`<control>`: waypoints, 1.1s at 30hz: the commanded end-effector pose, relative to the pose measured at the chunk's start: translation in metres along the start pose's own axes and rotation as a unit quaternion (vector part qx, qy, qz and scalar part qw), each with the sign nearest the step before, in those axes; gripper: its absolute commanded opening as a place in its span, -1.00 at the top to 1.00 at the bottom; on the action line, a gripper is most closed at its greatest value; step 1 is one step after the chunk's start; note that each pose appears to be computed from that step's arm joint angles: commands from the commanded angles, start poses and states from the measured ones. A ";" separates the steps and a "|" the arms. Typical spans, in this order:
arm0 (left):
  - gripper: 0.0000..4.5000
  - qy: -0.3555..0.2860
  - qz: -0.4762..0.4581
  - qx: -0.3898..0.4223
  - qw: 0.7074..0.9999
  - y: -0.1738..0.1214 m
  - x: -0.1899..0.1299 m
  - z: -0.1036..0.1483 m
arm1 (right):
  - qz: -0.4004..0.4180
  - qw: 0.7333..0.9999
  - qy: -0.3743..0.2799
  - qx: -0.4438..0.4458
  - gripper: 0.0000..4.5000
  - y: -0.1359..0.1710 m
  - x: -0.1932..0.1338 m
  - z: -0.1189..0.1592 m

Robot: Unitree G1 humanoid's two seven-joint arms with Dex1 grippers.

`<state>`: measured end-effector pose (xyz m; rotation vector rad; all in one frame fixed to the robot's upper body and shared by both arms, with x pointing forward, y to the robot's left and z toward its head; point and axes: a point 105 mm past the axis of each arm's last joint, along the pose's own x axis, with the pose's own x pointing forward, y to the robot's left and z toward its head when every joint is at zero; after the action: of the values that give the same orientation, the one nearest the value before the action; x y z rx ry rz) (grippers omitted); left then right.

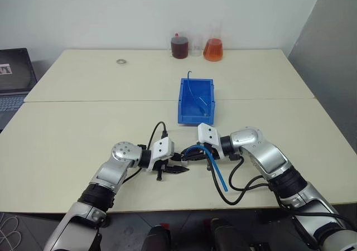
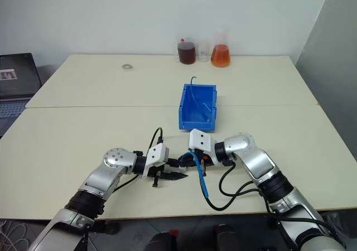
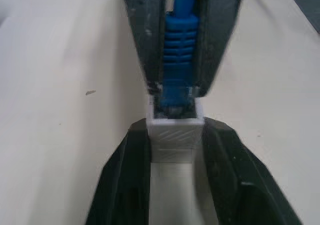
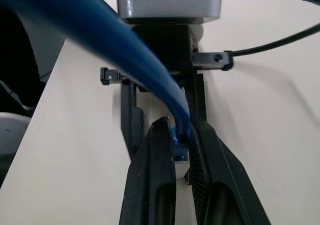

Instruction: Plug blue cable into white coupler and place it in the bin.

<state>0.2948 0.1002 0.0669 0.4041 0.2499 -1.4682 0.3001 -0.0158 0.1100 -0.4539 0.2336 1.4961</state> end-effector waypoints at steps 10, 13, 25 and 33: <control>-0.98 -0.078 0.157 -0.039 0.984 0.009 -0.080 0.069 | -0.097 0.975 -0.109 0.166 0.94 -0.034 -0.052 0.061; -0.98 -0.112 0.225 -0.044 0.967 0.018 -0.087 0.088 | -0.160 0.956 -0.113 0.217 0.94 -0.068 -0.070 0.071; -1.00 -0.150 0.363 -0.086 0.916 0.031 -0.075 0.086 | -0.331 0.892 -0.099 0.291 0.61 -0.170 -0.088 0.062; -1.00 -0.159 0.384 -0.091 0.905 0.032 -0.079 0.086 | -0.323 0.897 -0.103 0.283 -0.26 -0.173 -0.080 0.068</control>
<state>0.3157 0.1392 0.1654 0.0650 0.0238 -0.6963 0.4544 -0.0646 0.2054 0.1178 0.3736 0.7341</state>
